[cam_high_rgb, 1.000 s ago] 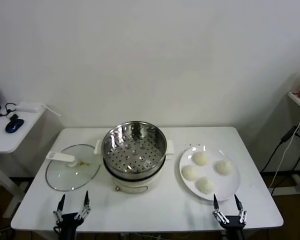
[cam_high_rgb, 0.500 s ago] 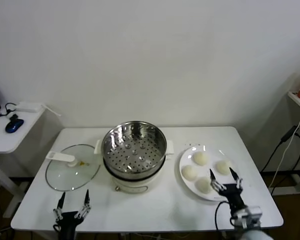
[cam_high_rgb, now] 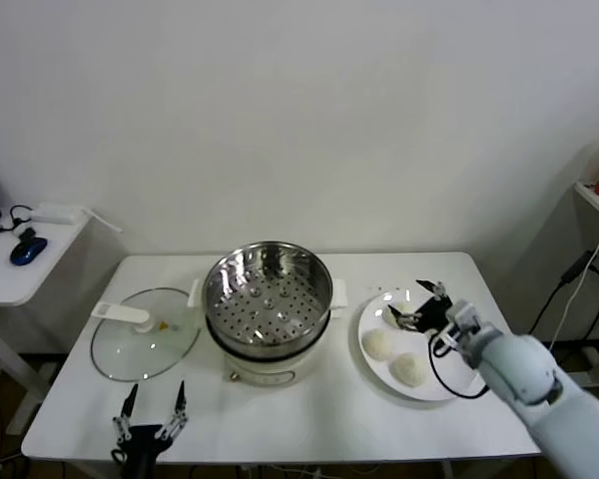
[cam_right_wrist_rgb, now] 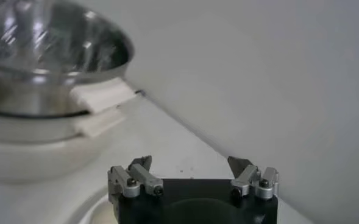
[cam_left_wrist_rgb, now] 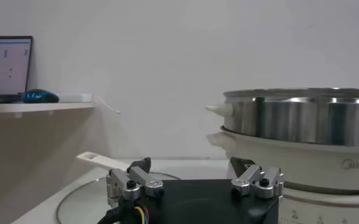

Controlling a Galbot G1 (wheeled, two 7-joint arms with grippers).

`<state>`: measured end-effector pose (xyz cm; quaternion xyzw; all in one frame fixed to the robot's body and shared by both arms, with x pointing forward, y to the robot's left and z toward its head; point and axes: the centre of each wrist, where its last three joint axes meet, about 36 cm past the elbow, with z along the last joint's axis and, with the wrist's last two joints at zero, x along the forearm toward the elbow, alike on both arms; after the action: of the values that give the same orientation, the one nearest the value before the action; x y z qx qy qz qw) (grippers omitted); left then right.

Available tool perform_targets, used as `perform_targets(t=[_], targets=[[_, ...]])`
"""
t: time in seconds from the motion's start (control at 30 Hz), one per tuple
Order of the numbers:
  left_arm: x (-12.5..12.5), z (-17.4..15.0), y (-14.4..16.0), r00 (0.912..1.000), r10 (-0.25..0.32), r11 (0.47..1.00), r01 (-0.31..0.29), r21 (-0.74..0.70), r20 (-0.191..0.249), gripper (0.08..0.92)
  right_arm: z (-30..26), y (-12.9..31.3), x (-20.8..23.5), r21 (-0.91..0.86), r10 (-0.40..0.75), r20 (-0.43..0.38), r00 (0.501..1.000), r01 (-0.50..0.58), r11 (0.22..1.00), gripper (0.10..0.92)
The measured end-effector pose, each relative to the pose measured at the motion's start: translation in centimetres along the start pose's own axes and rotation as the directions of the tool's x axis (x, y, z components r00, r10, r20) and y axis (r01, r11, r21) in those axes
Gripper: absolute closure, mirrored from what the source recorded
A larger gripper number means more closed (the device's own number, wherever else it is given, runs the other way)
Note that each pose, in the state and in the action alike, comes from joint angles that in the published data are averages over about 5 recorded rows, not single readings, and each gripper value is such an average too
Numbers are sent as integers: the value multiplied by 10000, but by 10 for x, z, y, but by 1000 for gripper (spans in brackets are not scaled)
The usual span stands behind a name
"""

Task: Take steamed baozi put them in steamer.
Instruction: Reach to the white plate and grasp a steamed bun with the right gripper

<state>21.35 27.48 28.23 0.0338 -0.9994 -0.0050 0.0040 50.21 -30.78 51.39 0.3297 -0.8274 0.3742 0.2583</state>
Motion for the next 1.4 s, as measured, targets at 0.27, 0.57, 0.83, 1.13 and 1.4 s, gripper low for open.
perform_targets(t=[0.27, 0.57, 0.83, 1.13, 1.4], targets=[[2, 3, -1, 9999, 163, 9998, -163, -110, -8, 177, -30, -60, -20, 2289, -2265, -1315, 9651, 2519, 9403, 200], [1, 8, -5, 9996, 284, 9996, -285, -73, -54, 177, -51, -113, -44, 3233, -3685, -3628, 8559, 4865, 8117, 200], [1, 13, -1, 9993, 318, 9993, -321, -182, -179, 177, -51, -135, -78, 2899, -3762, -4950, 7832, 5571, 7782, 200], [5, 20, 10, 9988, 304, 9982, -323, -503, -386, 177, -45, -136, -123, 2643, -3748, -5469, 7486, 5792, 7712, 200], [6, 24, 13, 9980, 374, 9977, -402, -552, -512, 177, -38, -128, -157, 2642, -3713, -5626, 7387, 5862, 7659, 200]])
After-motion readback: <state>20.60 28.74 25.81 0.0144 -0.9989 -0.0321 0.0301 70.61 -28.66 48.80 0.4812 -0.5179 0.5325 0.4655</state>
